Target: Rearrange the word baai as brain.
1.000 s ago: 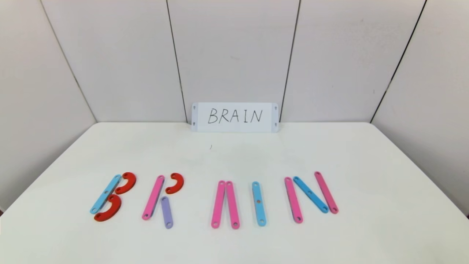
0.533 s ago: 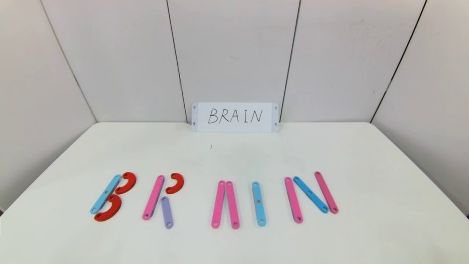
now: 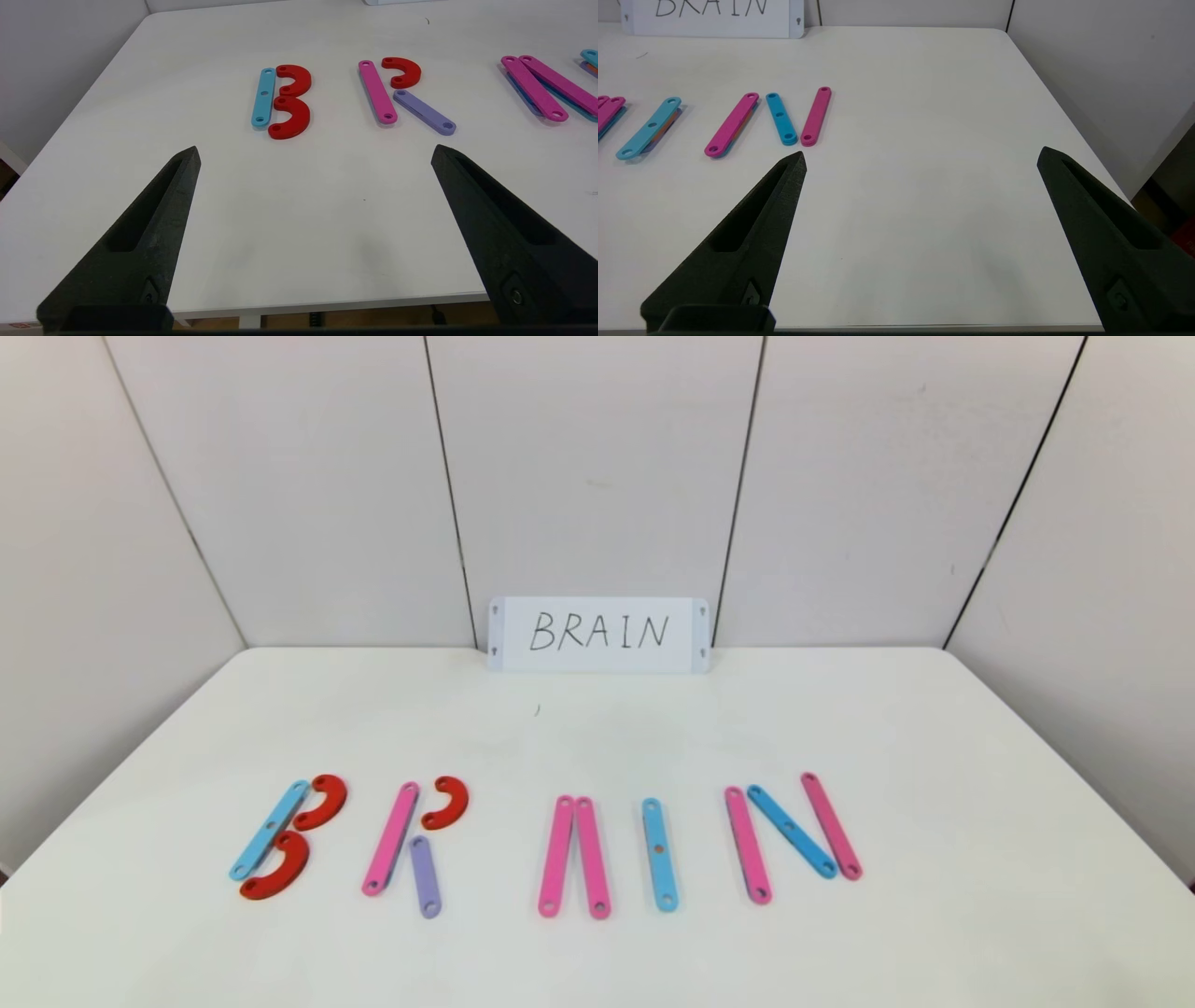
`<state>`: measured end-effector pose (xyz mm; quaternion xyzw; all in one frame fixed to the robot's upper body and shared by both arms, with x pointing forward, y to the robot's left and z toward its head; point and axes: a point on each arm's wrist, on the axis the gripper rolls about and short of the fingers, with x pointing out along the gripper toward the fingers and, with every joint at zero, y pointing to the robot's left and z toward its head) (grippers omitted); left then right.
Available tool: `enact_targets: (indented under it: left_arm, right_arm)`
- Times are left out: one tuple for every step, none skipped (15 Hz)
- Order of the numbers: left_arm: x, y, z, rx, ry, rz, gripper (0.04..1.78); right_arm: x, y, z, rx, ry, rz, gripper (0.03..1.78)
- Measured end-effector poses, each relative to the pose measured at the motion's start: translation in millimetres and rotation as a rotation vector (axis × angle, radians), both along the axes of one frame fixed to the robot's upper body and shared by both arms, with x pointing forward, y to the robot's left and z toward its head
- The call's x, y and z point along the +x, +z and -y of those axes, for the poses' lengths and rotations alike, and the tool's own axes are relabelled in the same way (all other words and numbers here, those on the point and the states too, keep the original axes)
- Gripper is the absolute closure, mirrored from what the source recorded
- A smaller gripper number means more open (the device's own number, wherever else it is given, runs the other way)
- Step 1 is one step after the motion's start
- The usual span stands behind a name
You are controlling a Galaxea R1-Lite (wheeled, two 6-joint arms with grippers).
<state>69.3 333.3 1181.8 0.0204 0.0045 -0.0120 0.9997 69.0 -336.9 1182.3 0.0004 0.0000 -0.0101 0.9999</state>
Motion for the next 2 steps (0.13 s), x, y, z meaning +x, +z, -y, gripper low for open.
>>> enact_targets:
  left_arm:
    - [0.0, 0.1, 0.0, -0.015, 0.001, 0.001, 0.09]
    - [0.0, 0.1, -0.1, -0.021, 0.003, 0.001, 0.09]
  right_arm:
    - [0.0, 0.0, 0.0, 0.0, 0.0, 0.0, 0.08]
    - [0.0, 0.0, 0.0, 0.0, 0.0, 0.0, 0.08]
